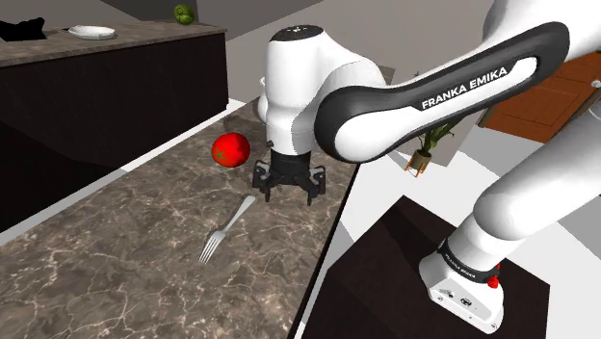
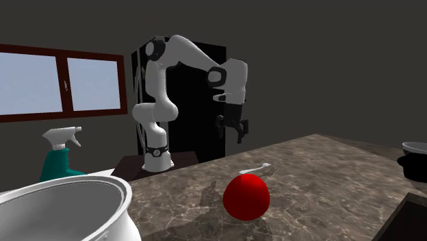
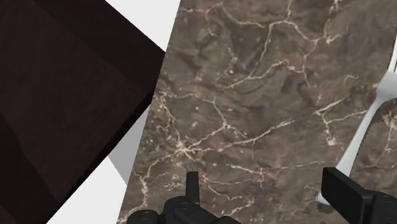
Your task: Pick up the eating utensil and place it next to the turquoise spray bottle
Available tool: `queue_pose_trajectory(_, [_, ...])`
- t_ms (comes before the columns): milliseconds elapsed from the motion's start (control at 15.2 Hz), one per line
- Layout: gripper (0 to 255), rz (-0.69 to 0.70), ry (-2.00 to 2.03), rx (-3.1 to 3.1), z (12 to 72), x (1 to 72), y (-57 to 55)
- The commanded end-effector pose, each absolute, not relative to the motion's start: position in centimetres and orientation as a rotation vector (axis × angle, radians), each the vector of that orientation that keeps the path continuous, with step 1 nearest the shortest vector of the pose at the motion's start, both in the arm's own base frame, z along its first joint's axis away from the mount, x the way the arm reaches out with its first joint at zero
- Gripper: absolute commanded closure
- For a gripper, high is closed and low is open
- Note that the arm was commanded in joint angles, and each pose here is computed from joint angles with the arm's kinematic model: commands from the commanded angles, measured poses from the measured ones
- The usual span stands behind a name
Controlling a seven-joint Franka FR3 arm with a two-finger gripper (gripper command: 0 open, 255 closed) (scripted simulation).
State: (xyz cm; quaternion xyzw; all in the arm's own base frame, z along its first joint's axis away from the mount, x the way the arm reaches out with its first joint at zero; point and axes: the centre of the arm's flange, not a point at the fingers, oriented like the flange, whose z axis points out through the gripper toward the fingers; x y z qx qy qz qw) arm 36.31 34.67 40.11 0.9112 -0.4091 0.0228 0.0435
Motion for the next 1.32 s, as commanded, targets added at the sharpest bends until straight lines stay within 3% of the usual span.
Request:
queue_pose_trajectory(0, [0, 0.093, -1.338, 2.748, 39.1, 37.6, 36.6])
queue_pose_trajectory(594, [0, 0.178, -1.643, 2.567, 34.9, 45.1, 44.1])
queue_pose_trajectory(1254, [0, 0.178, -1.643, 2.567, 31.0, 45.3, 43.6])
